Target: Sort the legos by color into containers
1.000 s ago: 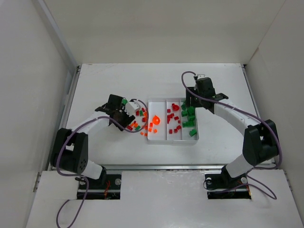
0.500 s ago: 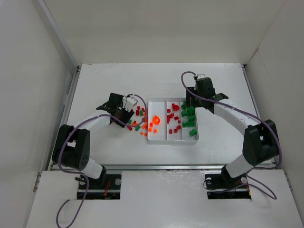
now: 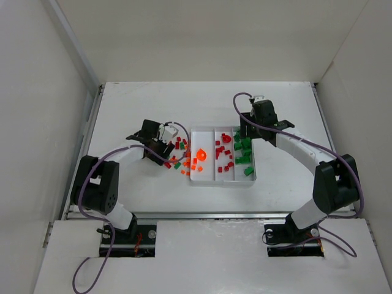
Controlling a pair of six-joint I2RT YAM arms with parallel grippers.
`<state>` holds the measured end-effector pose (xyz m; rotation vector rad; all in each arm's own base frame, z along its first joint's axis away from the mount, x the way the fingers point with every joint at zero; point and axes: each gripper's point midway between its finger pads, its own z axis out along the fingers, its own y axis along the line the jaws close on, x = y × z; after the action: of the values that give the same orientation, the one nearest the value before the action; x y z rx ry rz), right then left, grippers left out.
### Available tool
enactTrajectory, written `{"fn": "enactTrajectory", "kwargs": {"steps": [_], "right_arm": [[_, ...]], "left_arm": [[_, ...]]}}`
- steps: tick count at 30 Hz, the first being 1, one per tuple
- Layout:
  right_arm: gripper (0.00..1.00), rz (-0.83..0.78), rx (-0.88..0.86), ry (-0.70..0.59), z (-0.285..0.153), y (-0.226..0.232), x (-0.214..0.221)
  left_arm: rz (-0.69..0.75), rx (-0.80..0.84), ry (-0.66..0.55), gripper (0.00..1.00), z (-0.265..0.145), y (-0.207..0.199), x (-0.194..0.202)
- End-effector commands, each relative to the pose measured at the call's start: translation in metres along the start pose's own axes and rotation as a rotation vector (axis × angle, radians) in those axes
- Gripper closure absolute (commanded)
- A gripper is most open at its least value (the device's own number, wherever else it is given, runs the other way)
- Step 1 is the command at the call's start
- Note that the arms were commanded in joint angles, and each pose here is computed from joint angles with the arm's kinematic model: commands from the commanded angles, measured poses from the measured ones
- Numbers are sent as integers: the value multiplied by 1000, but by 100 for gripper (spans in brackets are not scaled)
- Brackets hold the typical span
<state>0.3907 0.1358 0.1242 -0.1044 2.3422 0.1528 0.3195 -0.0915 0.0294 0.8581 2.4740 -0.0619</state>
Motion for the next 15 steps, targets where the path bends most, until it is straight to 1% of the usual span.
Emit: {"fn": "enactTrajectory", "kwargs": {"steps": [1,5,6,10,11,12,15], "right_arm": [[30,-10,7,-82,-17,0,-29],[30,-9,5,-92,-23,0,-32],[30,-9,5,-92,-23,0,-32],[30,-6,1,-110,-29,0,-36],[30,-7,3,-101,-30,-1,-32],[30,-7,3,-101,-30,-1,-32],[30,-4,9,-124,-37,-3,-38]], "left_arm": [[-24,27,-11,42,-4,-2,-3],[-26,31,-13,51,-3,0,-1],[-35,30,-3,56,-2,1,5],[-26,40,-7,66,-3,-1,6],[-26,40,-7,74,-3,-1,6],[-26,50,-11,79,-3,-3,5],[-27,54,-2,100,-2,-4,9]]}}
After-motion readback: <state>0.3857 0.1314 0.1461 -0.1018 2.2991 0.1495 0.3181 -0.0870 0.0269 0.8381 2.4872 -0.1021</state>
